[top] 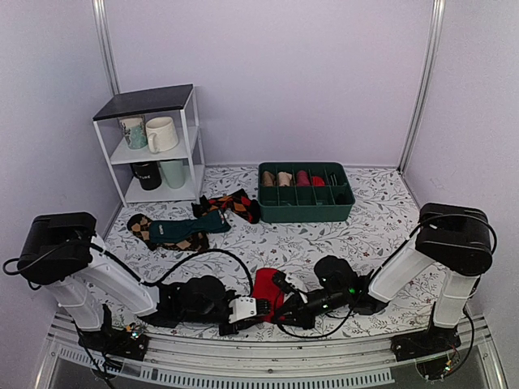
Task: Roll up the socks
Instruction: Roll the sock at the center of the board.
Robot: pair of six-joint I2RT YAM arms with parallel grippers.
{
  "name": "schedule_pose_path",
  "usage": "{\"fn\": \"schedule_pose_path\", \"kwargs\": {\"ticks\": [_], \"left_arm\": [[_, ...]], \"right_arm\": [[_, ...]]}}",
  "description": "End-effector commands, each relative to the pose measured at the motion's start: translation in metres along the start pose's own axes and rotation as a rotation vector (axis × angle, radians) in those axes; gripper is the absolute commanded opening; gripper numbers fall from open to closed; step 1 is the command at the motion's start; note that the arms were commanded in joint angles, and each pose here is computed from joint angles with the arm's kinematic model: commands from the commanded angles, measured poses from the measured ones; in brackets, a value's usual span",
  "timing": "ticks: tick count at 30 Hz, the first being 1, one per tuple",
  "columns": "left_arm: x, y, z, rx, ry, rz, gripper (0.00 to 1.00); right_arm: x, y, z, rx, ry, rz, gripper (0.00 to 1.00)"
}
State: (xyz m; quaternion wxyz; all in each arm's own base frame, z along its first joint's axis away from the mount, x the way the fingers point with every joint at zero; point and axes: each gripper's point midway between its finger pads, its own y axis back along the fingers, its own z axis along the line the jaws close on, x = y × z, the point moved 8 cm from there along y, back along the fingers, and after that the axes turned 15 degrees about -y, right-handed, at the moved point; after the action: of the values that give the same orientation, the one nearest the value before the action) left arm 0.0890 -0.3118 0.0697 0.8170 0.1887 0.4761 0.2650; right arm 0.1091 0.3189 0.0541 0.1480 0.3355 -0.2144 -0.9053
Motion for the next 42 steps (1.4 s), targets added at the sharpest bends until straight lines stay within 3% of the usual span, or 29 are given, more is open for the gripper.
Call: {"fn": "schedule_pose_path", "kwargs": {"ticks": [1,6,18,23,30,31,33,39,42], "left_arm": [[0.011,-0.004,-0.014,0.049,0.038,0.072,0.39],[0.011,-0.001,-0.014,0.028,0.033,0.074,0.42],[0.011,0.012,-0.007,-0.039,0.047,0.078,0.38],[0.012,0.008,-0.012,0.000,0.050,0.071,0.27],[0.006,0.008,-0.012,0.017,0.047,0.040,0.25],[0.005,0.009,-0.012,0.020,0.046,0.033,0.20],[0.004,0.009,-0.013,0.029,0.046,0.029,0.00],[0.004,0.008,-0.017,0.073,0.102,0.038,0.00],[0.006,0.008,-0.021,0.106,0.158,0.042,0.00]], "right_arm": [[0.074,0.006,-0.038,0.177,-0.206,0.313,0.06],[0.076,0.005,-0.040,0.183,-0.212,0.318,0.06],[0.077,0.005,-0.041,0.195,-0.219,0.322,0.06],[0.077,0.005,-0.042,0.197,-0.223,0.326,0.06],[0.078,0.004,-0.044,0.206,-0.228,0.334,0.06],[0.078,0.003,-0.044,0.207,-0.231,0.336,0.06],[0.079,0.003,-0.045,0.211,-0.235,0.341,0.07],[0.075,0.002,-0.044,0.217,-0.226,0.331,0.08],[0.066,0.001,-0.043,0.239,-0.211,0.298,0.18]]}}
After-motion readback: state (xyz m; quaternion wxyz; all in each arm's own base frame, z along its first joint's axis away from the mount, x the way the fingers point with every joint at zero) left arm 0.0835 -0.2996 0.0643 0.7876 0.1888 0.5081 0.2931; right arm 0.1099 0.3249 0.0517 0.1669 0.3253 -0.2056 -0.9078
